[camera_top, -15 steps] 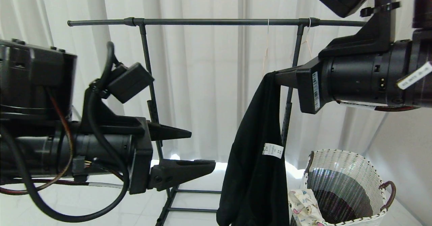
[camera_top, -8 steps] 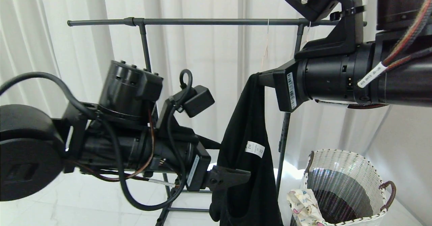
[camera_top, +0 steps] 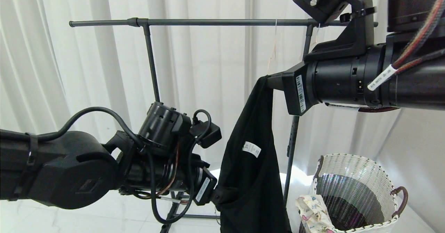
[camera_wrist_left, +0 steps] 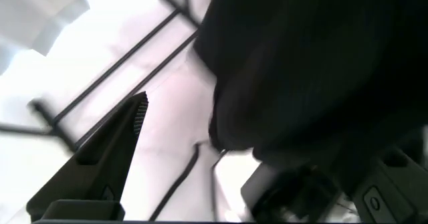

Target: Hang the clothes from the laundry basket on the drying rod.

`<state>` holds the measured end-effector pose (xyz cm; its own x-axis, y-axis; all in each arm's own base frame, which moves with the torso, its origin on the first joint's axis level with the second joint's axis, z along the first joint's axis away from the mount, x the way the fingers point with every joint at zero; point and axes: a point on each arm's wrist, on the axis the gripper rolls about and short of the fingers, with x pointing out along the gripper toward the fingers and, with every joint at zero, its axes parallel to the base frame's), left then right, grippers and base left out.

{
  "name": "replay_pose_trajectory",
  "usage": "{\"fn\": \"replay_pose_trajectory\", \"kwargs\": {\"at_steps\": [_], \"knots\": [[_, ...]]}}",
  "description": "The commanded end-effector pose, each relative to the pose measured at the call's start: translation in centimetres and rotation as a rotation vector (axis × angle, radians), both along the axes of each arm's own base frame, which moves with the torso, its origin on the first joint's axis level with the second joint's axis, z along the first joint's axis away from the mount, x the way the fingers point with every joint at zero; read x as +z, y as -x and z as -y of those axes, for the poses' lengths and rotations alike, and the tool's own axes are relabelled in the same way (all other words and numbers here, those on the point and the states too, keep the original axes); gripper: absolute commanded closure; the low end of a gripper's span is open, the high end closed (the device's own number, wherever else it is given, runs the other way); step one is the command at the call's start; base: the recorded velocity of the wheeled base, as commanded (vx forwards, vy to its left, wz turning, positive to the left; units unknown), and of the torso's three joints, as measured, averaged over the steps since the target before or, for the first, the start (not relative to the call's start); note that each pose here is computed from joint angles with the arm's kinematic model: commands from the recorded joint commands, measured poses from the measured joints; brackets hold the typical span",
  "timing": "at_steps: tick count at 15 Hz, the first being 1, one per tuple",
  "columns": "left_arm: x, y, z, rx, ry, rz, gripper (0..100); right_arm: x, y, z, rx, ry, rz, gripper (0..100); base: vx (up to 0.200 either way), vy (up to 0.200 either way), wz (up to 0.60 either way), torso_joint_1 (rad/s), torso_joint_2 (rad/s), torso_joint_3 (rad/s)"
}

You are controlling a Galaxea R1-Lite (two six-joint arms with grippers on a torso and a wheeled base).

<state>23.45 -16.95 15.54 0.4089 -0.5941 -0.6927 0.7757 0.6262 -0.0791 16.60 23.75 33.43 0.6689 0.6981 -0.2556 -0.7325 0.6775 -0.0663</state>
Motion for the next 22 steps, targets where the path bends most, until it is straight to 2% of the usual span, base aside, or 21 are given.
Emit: {"fn": "replay_pose_trajectory", "kwargs": {"at_steps": [1, 4, 7, 8, 11, 13, 14, 15, 17, 18, 20, 22], "knots": [[-0.6, 0.6, -2.0, 0.031, -0.046, 0.005, 0, 0.4, 0.0, 0.9, -0.019, -0.007, 0.006, 100, 0.000, 0.000, 0.00, 0.000, 0.00, 0.000], [-0.3, 1.4, -3.7, 0.069, -0.045, 0.013, 0, 0.4, 0.3, 2.3, -0.044, -0.003, 0.008, 100, 0.000, 0.000, 0.00, 0.000, 0.00, 0.000], [0.3, 2.0, -4.4, 0.083, -0.032, 0.034, 0, 0.0, 0.8, 3.1, -0.045, 0.015, -0.003, 100, 0.000, 0.000, 0.00, 0.000, 0.00, 0.000], [0.6, 2.1, -4.5, 0.084, -0.027, 0.043, 100, -0.3, 0.9, 3.2, -0.046, 0.023, -0.007, 100, 0.000, 0.000, 0.00, 0.000, 0.00, 0.000], [1.5, 2.6, -4.7, 0.086, -0.009, 0.079, 100, -0.6, 1.5, 4.2, -0.051, 0.028, -0.010, 100, 0.000, 0.000, 0.00, 0.000, 0.00, 0.000], [2.8, 2.4, -4.8, 0.098, 0.045, 0.179, 100, -1.0, 2.0, 5.4, -0.067, 0.035, -0.016, 100, 0.000, 0.000, 0.00, 0.000, 0.00, 0.000], [4.0, 1.7, -5.1, 0.152, 0.073, 0.272, 100, -1.5, 3.1, 6.8, -0.070, 0.051, -0.026, 100, 0.000, 0.000, 0.00, 0.000, 0.00, 0.000], [5.6, 1.5, -5.1, 0.176, 0.097, 0.329, 100, -1.9, 4.2, 8.3, -0.078, 0.077, -0.042, 100, 0.000, 0.000, 0.00, 0.000, 0.00, 0.000], [8.1, 1.4, -5.1, 0.183, 0.132, 0.386, 100, -2.3, 5.4, 10.0, -0.104, 0.104, -0.050, 100, 0.000, 0.000, 0.00, 0.000, 0.00, 0.000], [11.1, 1.7, -5.1, 0.175, 0.142, 0.395, 100, -2.1, 6.0, 11.0, -0.124, 0.092, -0.040, 100, 0.000, 0.000, 0.00, 0.000, 0.00, 0.000], [15.2, 2.5, -4.9, 0.152, 0.168, 0.394, 100, -1.7, 5.7, 11.4, -0.154, 0.076, -0.031, 100, 0.000, 0.000, 0.00, 0.000, 0.00, 0.000], [18.7, 4.4, -4.5, 0.110, 0.204, 0.347, 100, -1.0, 5.3, 11.6, -0.178, 0.052, -0.012, 100, 0.000, 0.000, 0.00, 0.000, 0.00, 0.000]]}}
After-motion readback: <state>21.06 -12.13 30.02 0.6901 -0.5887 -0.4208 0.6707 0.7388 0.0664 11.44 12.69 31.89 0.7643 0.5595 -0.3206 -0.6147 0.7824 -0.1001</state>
